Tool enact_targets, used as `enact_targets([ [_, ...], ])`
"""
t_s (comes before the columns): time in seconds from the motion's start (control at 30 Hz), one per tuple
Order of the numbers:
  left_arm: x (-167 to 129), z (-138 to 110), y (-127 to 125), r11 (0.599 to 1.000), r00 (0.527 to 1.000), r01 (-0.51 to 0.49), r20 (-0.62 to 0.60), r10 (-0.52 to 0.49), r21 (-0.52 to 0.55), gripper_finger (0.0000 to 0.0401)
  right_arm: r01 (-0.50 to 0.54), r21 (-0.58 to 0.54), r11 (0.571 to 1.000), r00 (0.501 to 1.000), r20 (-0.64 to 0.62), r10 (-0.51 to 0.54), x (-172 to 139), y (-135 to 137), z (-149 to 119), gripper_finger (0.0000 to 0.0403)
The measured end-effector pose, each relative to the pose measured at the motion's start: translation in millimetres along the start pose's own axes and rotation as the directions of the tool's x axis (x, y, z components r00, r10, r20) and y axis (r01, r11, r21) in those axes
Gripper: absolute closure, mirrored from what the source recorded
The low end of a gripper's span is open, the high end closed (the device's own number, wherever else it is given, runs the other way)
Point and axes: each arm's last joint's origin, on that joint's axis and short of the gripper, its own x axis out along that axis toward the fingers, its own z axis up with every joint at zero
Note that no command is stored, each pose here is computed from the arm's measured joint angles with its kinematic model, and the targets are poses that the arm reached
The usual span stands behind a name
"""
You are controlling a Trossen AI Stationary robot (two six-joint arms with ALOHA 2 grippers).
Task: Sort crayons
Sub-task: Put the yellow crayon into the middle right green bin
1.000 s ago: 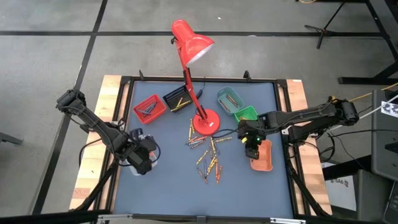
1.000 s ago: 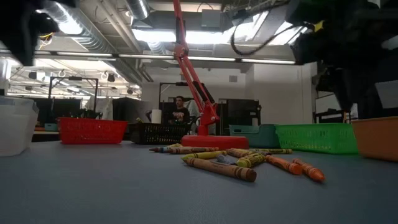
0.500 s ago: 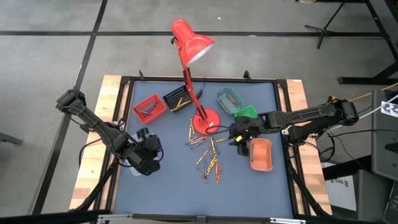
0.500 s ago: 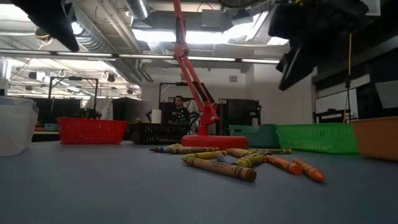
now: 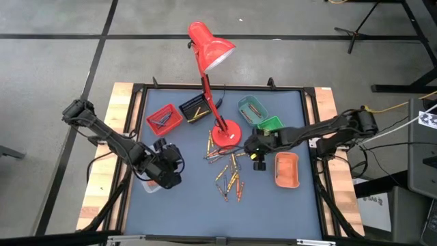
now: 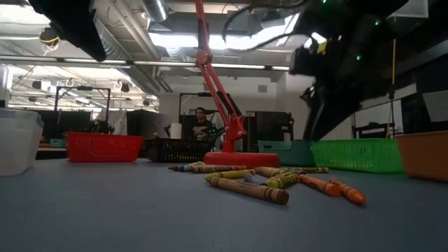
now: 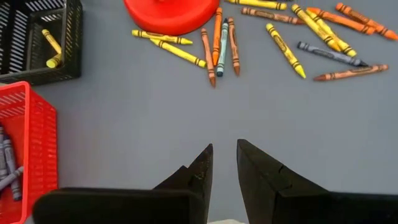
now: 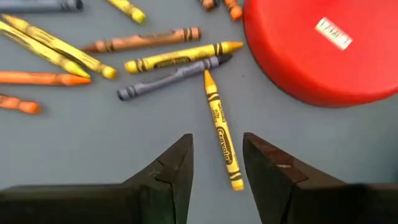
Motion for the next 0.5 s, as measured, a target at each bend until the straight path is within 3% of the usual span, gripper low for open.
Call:
enact_targets([
  [0.5,8.1,15.3,4.2,1.0,0.999,0.011,0.041,-0.01,-0.016,0.0344,0.037,-0.005,0.999,0.989,-0.144,-0.037,42.9,1.5,-10.6,0.0267],
])
